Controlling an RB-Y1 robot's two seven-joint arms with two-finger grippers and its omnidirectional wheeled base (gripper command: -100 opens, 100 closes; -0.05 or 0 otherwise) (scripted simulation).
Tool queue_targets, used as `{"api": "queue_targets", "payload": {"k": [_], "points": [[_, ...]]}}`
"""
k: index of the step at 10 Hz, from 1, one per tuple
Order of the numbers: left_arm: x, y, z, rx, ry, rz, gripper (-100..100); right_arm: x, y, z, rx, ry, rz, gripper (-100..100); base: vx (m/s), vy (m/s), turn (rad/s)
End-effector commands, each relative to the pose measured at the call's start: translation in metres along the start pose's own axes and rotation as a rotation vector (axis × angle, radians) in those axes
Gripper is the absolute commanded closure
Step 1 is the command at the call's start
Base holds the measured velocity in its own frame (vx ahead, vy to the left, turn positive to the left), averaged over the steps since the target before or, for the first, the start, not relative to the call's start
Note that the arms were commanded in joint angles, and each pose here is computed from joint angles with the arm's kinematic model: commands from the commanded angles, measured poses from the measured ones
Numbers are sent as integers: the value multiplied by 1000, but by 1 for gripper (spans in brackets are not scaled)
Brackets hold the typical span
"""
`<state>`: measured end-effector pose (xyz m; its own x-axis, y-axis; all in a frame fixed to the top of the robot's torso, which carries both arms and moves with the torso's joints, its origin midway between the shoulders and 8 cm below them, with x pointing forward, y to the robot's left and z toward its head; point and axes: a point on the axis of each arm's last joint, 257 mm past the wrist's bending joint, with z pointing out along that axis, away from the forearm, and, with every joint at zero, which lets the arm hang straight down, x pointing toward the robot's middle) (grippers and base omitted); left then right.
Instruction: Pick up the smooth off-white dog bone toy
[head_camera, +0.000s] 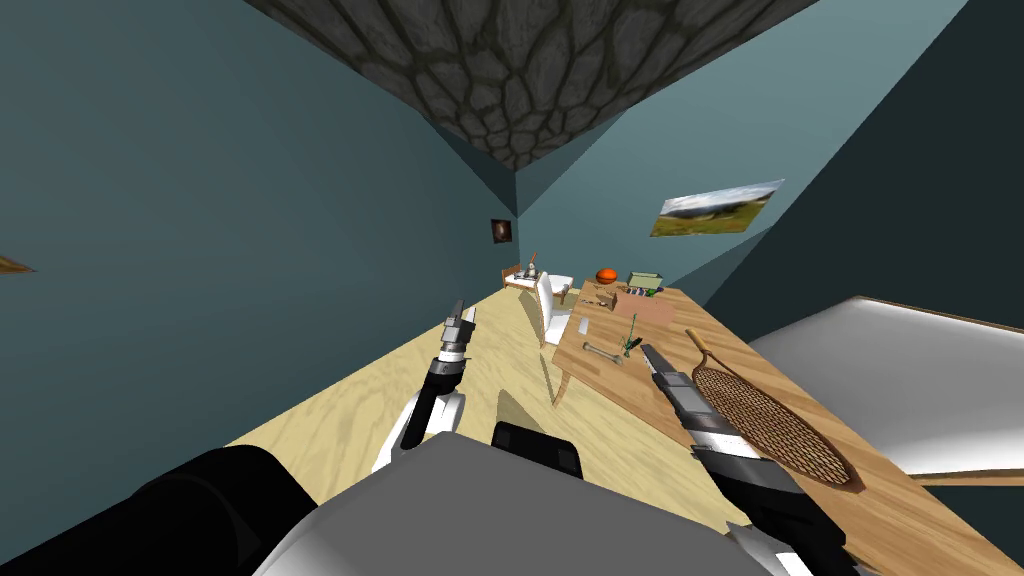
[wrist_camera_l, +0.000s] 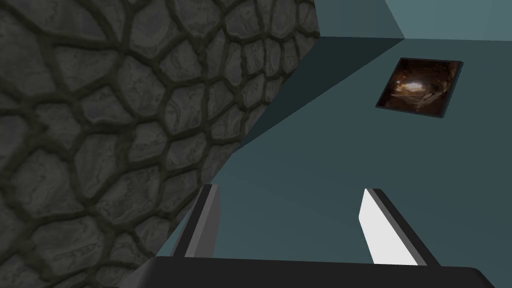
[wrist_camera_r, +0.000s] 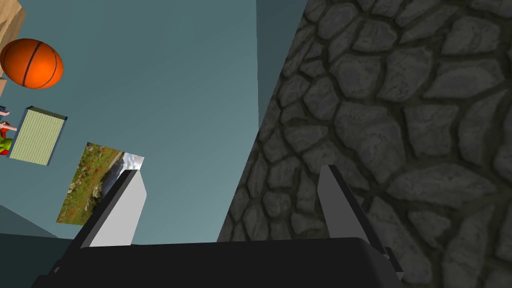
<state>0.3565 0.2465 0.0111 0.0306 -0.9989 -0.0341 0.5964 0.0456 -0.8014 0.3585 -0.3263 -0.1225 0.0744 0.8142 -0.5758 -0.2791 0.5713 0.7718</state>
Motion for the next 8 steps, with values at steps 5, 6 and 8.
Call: {"api": "queue_targets", "payload": {"k": [5, 6, 8], "points": [[0, 0, 0, 0, 0, 0, 0, 24, -74, -39, 127, 198, -259, -100, 12, 87, 72], [0, 0, 0, 0, 0, 0, 0, 28, -92, -51, 156, 249, -322, -100, 42, 98, 144], [0, 0, 0, 0, 0, 0, 0, 32, -115, -67, 188, 323, -406, -100, 58, 73, 64]]}}
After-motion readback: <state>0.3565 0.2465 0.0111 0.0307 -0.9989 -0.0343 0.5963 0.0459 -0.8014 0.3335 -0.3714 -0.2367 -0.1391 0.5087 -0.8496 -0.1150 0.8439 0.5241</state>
